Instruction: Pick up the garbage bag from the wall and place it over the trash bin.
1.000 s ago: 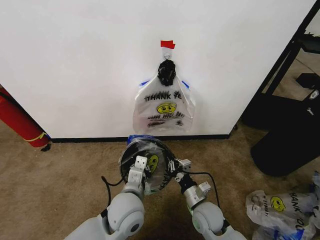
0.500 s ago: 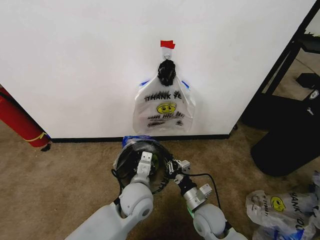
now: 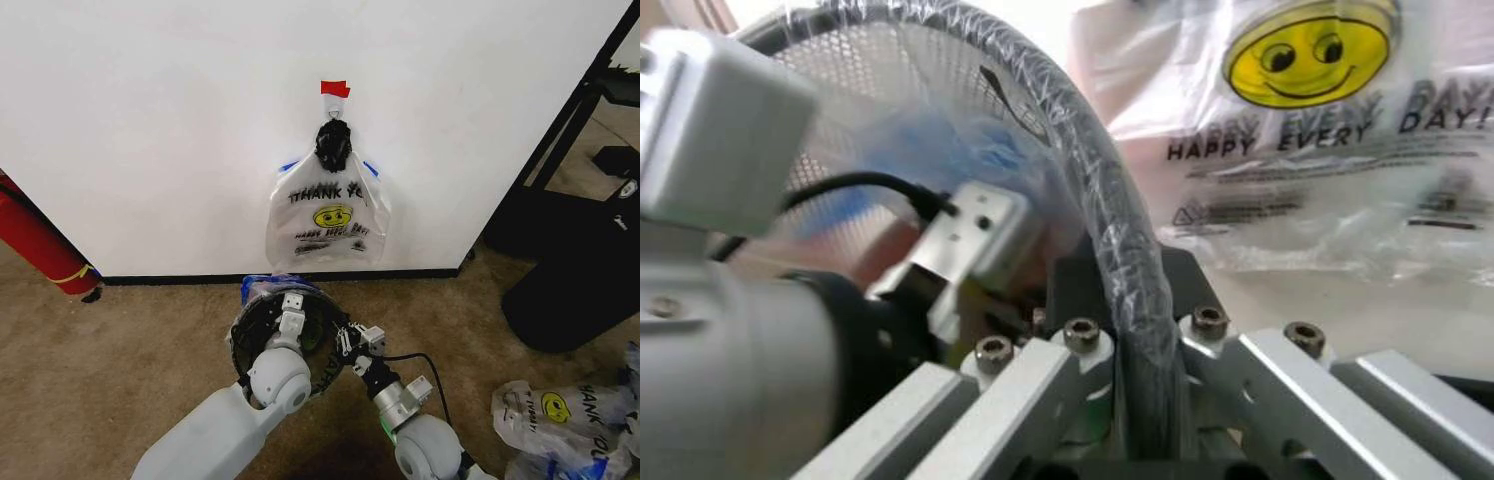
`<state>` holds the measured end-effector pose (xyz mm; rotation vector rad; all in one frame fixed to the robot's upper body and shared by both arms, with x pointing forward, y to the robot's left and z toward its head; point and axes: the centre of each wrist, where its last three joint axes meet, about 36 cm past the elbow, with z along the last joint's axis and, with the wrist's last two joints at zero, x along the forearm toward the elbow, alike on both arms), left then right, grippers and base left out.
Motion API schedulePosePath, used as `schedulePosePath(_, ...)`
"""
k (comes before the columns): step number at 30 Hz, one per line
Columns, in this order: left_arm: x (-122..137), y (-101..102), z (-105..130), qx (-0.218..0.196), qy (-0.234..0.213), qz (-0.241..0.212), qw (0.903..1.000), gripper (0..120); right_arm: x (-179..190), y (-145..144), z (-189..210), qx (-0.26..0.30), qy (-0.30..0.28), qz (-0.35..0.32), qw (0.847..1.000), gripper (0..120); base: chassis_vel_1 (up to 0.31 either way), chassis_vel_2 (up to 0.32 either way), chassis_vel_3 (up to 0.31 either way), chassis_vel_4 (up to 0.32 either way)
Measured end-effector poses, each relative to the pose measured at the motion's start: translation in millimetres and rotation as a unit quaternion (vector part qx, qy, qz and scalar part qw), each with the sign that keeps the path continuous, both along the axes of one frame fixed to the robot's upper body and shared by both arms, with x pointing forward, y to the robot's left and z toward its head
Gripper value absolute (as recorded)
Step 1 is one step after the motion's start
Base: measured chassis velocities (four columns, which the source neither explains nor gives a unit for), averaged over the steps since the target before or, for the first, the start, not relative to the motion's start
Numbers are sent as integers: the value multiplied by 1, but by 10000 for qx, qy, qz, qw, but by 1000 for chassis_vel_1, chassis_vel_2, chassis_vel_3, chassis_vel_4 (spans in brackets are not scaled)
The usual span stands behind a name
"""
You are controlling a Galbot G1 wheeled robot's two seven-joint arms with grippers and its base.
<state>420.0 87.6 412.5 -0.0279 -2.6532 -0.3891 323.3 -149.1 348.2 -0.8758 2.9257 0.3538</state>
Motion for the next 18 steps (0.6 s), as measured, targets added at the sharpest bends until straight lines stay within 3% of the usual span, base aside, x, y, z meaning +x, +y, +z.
schedulePosePath(8,-1,5,-2,10,-1,-114,9999,0,2,0,-2,128,-133,151,9997,0,0,0,0,0)
schedulePosePath(18,-54,20,13,-143,5,-527,9985,0,21,-3,-18,158,-145,-260,9994,0,0,0,0,0)
